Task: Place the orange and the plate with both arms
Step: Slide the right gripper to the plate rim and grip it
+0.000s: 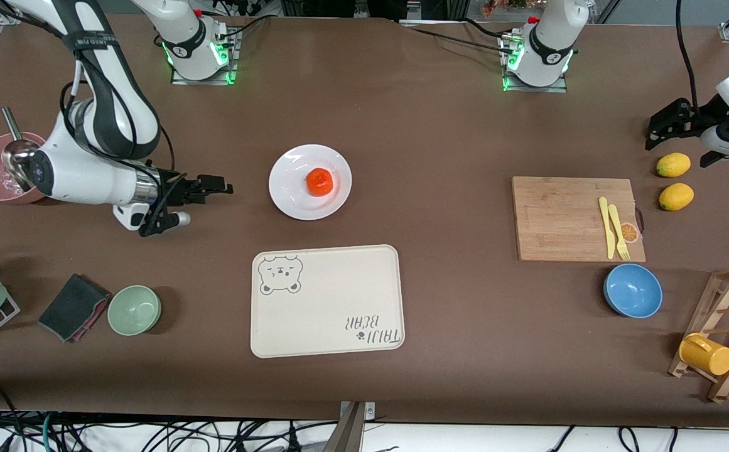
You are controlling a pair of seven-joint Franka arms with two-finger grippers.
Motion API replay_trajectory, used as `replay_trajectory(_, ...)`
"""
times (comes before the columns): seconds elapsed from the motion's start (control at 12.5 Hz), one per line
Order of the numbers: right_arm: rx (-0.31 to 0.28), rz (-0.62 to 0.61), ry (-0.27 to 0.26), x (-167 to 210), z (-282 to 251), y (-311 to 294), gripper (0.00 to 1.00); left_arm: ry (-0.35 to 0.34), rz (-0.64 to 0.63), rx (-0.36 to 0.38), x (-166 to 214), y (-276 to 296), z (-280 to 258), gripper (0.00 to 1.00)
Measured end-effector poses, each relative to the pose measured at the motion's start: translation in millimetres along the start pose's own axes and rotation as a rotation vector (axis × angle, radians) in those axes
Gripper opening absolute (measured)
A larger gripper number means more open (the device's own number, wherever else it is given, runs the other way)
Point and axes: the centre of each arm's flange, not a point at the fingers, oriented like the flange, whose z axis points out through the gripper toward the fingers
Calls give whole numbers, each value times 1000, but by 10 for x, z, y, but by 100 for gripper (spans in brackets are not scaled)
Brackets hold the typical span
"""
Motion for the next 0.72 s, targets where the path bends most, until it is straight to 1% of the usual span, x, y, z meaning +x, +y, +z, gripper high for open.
replay_trajectory(0.16,82,-76,7,-49,227,218,100,1,0,0,-1,1,-4,100)
replay_trajectory(0.24,131,-91,26,-54,307,327,100,1,1,0,-1,4,-6,100)
replay_trajectory(0.32,167,-93,37,-54,394,425,100,2,2,1,0,11,-12,100)
replay_trajectory(0.56,215,-46,45,-30,735,597,100,4,3,2,-1,15,-23,100)
replay_trajectory(0.72,247,-15,63,13,979,539,99,5,1,2,-5,9,-29,100)
